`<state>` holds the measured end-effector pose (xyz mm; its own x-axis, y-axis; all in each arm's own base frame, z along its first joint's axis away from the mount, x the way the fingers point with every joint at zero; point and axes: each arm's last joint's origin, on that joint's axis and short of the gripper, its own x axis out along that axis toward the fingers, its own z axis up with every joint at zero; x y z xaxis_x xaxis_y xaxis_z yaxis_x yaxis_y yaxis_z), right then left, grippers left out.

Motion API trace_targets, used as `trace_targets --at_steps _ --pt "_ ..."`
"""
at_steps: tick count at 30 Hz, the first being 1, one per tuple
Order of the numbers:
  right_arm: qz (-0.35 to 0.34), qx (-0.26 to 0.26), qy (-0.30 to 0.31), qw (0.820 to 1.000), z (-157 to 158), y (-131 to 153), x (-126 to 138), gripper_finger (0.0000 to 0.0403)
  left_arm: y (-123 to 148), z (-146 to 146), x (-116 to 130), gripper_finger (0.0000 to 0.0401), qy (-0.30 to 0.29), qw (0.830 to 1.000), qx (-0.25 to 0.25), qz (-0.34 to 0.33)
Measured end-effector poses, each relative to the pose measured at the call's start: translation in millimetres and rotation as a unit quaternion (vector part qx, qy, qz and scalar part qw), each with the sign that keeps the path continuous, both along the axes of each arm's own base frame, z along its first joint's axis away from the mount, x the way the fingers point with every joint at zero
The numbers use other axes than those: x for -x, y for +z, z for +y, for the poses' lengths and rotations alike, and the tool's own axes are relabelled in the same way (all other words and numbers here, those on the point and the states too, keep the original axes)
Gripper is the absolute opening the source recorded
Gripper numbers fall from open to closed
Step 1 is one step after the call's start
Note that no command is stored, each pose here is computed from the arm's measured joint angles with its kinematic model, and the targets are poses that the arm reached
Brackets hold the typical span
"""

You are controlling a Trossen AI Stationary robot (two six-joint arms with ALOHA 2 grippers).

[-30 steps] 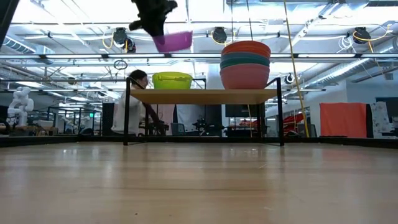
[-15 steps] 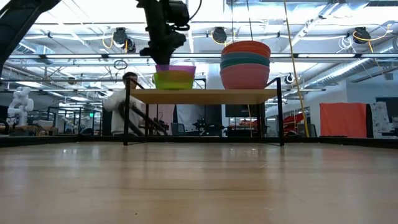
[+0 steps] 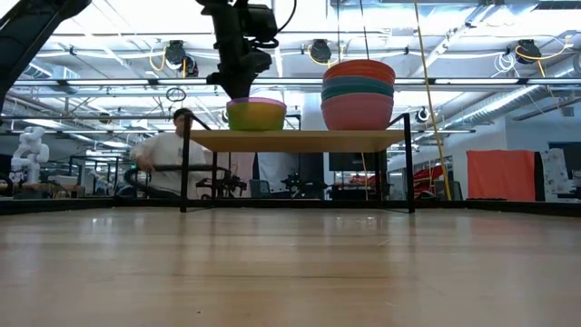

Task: Place and stack bowls onto a shelf
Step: Stack the light purple bowl on top of the light green bowl on the shelf, then stack the light yellow bowl on top of the light purple bowl on the shelf

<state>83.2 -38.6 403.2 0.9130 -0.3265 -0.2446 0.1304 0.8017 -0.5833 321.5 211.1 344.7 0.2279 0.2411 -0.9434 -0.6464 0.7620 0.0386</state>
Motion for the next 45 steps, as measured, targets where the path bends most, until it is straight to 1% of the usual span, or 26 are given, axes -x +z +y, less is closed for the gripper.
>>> trace_targets --at_steps 6,10,13,16,18,21,25,27,31,36,39,45 --pt "0.000 0.000 0.000 1.000 0 0 0 0.0112 5 1 2 0.0041 -0.010 1.000 -0.005 0.000" --pt "0.000 0.000 0.000 1.000 0 0 0 0.0112 26 -1 5 0.0041 -0.008 1.000 -0.020 -0.022" --pt "-0.001 -0.004 -0.001 1.000 0 0 0 0.0112 47 -10 7 0.0042 -0.016 0.998 -0.034 -0.041" --pt "-0.001 -0.004 -0.001 1.000 0 0 0 0.0112 65 -26 8 0.0042 -0.032 0.997 -0.038 -0.051" --pt "-0.001 -0.004 -0.001 1.000 0 0 0 0.0112 72 -39 7 0.0042 -0.048 0.997 -0.036 -0.052" --pt "-0.001 -0.005 -0.001 1.000 0 0 0 0.0112 74 -63 5 0.0042 -0.068 0.996 -0.023 -0.044" --pt "0.014 -0.014 0.000 1.000 1 -3 1 0.0112 76 -98 -7 0.0042 -0.095 0.994 -0.012 -0.053" --pt "0.037 -0.034 -0.001 0.999 2 -9 3 0.0112 77 -118 -12 0.0042 -0.116 0.992 -0.009 -0.057" --pt "0.088 -0.098 -0.013 0.991 5 -21 8 0.0112 79 -160 -19 0.0042 -0.154 0.986 0.002 -0.065" --pt "0.120 -0.172 0.024 0.978 11 -30 11 0.0110 78 -208 -24 0.0042 -0.187 0.980 0.020 -0.070" --pt "0.143 -0.204 0.019 0.968 13 -34 14 0.0103 78 -232 -23 0.0042 -0.178 0.981 0.030 -0.076" --pt "0.203 -0.267 -0.004 0.942 16 -45 18 0.0094 78 -274 -18 0.0042 -0.158 0.983 0.027 -0.086"
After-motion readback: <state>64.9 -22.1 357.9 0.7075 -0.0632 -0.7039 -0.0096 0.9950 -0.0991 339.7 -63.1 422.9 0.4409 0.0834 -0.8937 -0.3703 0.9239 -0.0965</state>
